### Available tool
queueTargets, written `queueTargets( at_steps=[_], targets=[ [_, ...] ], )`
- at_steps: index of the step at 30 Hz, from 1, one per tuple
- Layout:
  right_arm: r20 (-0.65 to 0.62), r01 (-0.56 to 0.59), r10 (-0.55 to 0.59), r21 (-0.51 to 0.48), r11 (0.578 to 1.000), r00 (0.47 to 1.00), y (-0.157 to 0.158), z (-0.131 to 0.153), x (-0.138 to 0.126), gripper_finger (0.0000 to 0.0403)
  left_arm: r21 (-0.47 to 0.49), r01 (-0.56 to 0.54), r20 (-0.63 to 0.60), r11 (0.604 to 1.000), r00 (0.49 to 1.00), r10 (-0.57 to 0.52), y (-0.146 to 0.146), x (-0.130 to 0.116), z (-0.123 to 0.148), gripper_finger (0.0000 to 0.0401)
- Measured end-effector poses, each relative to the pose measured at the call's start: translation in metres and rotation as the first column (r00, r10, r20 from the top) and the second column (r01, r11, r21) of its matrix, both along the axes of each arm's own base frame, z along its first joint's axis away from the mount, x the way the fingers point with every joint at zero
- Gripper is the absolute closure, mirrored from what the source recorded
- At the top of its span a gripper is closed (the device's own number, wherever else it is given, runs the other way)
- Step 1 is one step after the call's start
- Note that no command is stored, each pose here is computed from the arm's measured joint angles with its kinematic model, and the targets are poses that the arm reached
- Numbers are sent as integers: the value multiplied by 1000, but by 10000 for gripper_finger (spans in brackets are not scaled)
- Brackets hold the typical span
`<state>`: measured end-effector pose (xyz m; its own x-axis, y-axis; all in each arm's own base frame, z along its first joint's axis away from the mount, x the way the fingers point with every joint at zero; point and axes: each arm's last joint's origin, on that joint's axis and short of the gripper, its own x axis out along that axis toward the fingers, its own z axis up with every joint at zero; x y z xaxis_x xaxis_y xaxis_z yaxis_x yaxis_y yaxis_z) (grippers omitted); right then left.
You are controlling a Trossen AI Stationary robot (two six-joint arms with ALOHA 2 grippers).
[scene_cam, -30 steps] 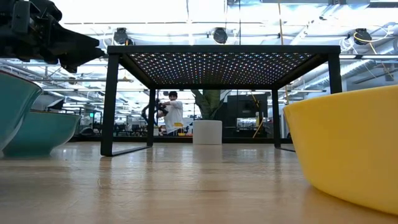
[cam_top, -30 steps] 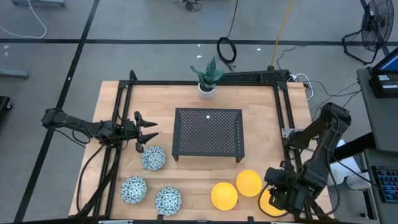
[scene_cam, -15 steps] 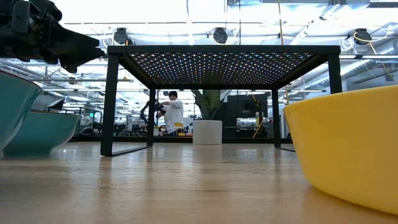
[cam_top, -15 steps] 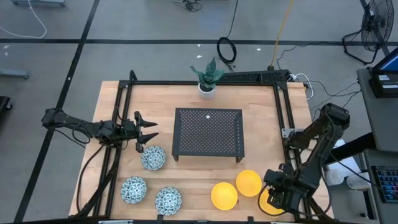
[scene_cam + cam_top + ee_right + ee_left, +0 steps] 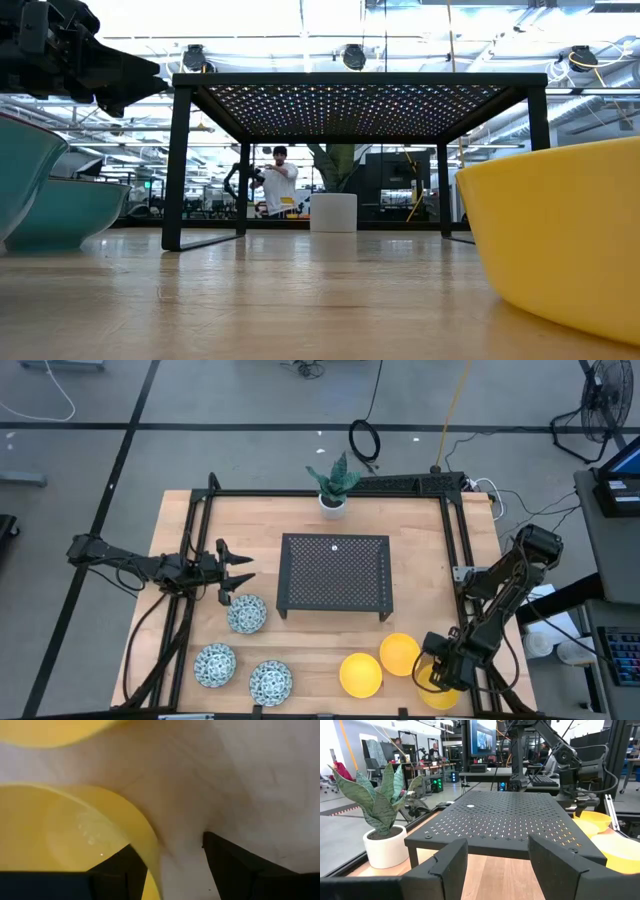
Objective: Pick & Place Mini bowls
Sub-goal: Put the bottom right yellow bowl on the shelf
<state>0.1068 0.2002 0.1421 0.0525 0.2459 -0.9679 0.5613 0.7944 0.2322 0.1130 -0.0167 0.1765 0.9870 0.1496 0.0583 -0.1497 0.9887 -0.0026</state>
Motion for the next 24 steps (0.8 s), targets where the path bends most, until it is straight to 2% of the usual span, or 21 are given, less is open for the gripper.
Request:
queueTargets(
  at_steps=[12,19,24],
  targets=[
    [68,0,0,5,1000,998,-3,8,0,222,0,0,0,1000,1000,0,0,0,0,189],
    [154,18,-20,18,1000,988,-7,18,0,222,0,0,0,1000,1000,0,0,0,0,189],
    [149,18,-19,10,1000,989,-8,19,0,222,0,0,0,1000,1000,0,0,0,0,189]
  ],
)
